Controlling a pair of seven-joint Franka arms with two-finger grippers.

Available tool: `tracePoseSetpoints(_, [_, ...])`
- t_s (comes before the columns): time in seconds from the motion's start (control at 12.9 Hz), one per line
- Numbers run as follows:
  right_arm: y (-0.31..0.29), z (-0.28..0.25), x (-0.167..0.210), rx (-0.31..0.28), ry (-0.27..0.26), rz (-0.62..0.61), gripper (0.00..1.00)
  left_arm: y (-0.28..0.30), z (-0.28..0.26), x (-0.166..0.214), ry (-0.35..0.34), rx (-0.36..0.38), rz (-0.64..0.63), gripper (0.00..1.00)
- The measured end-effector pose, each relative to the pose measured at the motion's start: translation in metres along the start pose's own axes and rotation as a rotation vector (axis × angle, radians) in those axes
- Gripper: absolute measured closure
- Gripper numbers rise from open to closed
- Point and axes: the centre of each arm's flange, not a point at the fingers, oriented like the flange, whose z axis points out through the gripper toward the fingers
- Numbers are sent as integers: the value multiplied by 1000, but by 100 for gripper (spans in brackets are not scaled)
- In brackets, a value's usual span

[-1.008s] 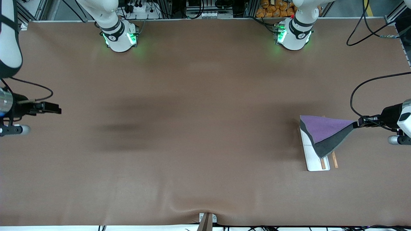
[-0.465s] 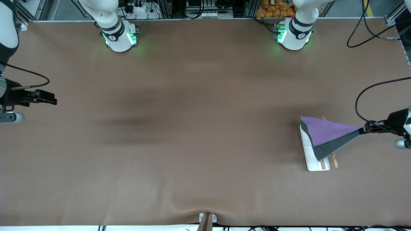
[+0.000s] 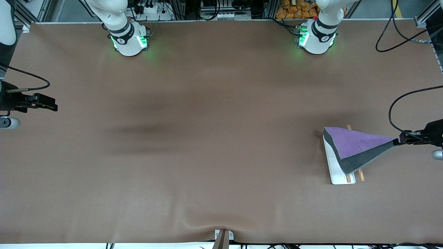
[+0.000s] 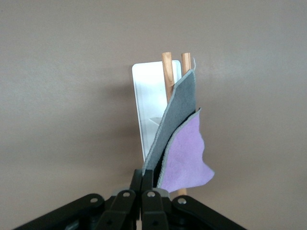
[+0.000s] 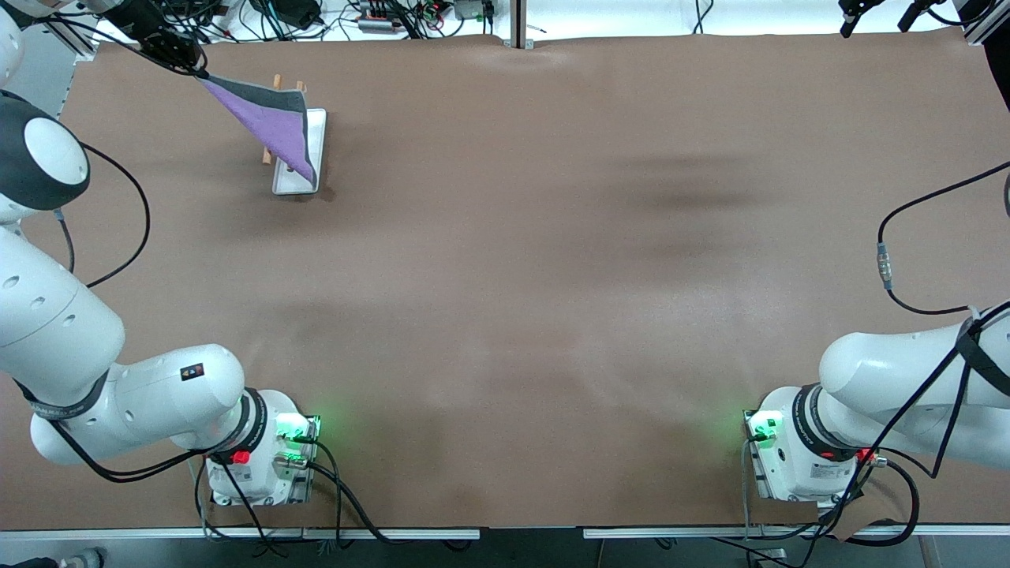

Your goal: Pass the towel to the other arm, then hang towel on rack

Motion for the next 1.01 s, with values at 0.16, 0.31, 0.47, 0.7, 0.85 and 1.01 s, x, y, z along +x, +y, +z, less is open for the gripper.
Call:
tracePoseSetpoints(0.16, [3,-11,-9,12,12,19,0,-13,1,-3,1,-2,11,98])
tracePoseSetpoints(0.31, [8,-24,-21,-2,18,47,0,-22,4,-5,-1,-5,14,98])
tracePoseSetpoints(0.47, [11,-35,-33,4,18,70,0,-28,9,-5,-2,-6,19,98])
tracePoseSetpoints(0.7, [23,-46,-52,27,35,110,0,-41,15,-8,-4,-10,26,93])
tracePoseSetpoints(0.85, [24,-50,-59,29,43,116,0,-57,10,-13,14,-4,64,74])
tracePoseSetpoints(1.01, [22,-51,-59,38,54,123,0,-71,4,-18,29,1,94,51])
